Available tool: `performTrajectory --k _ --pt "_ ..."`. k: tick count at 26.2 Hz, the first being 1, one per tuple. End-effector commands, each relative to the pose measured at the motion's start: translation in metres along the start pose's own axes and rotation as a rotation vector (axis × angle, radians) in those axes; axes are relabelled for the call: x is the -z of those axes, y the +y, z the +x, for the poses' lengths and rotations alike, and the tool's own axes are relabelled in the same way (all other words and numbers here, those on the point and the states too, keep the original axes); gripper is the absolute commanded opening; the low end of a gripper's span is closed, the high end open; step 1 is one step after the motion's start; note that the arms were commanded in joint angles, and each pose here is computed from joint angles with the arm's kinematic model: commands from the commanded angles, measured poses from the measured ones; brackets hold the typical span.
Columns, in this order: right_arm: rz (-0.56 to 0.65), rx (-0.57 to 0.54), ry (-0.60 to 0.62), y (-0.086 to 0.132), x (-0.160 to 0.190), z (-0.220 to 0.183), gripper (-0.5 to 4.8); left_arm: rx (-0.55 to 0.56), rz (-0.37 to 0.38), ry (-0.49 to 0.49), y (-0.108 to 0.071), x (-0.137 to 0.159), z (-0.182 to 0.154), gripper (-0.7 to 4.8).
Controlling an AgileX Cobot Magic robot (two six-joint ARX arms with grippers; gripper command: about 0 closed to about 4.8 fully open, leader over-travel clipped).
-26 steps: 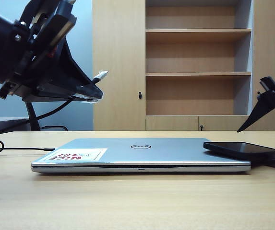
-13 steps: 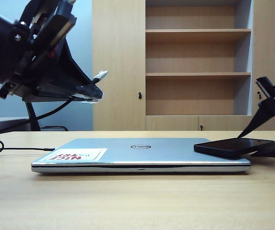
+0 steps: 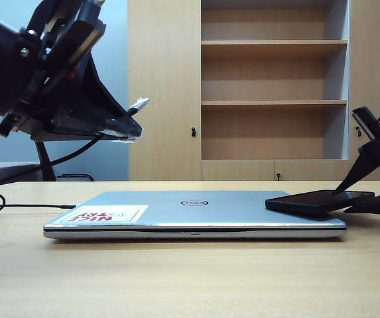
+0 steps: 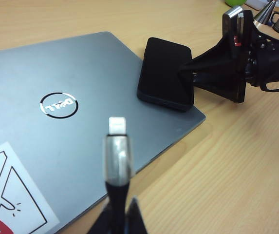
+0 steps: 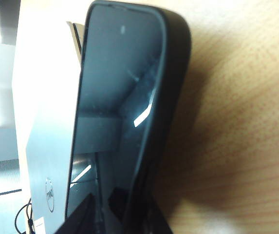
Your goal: Pick up the charging cable and the phone, plug the charging cable into the charging port on the phone, and finally place them back on the table.
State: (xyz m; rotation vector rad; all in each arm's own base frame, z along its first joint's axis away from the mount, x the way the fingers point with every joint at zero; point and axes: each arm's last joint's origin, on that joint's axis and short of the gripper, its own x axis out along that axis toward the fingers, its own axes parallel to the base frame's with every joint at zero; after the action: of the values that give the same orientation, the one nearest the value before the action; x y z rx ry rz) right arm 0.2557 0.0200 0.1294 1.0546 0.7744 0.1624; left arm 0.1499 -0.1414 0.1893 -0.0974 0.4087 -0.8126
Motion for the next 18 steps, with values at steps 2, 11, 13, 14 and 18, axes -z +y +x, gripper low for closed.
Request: performTrajectory --k 2,11,13,14,18 --pt "0.021 0.054 0.004 -0.007 0.003 0.001 0.28 0.004 0.006 -0.013 -0.001 -0.002 0.000 -0.06" --pt "-0.040 0.013 -0.019 0.000 0.000 -0.001 -0.06 0.002 0.005 -0.003 0.000 -0.001 0.000 -0.06" --pt "-0.104 -0.023 -0.045 0.010 -0.003 -0.008 -0.06 0.002 0.005 -0.003 0.000 -0.001 0.000 -0.06" --pt "-0.126 -0.034 -0.055 0.014 -0.003 -0.011 -0.06 0.002 0.005 -0.003 0.000 -0.001 0.000 -0.06" --pt "-0.205 -0.019 -0.051 0.035 -0.006 -0.031 -0.06 0.002 0.005 -0.003 0.000 -0.001 0.000 -0.06"
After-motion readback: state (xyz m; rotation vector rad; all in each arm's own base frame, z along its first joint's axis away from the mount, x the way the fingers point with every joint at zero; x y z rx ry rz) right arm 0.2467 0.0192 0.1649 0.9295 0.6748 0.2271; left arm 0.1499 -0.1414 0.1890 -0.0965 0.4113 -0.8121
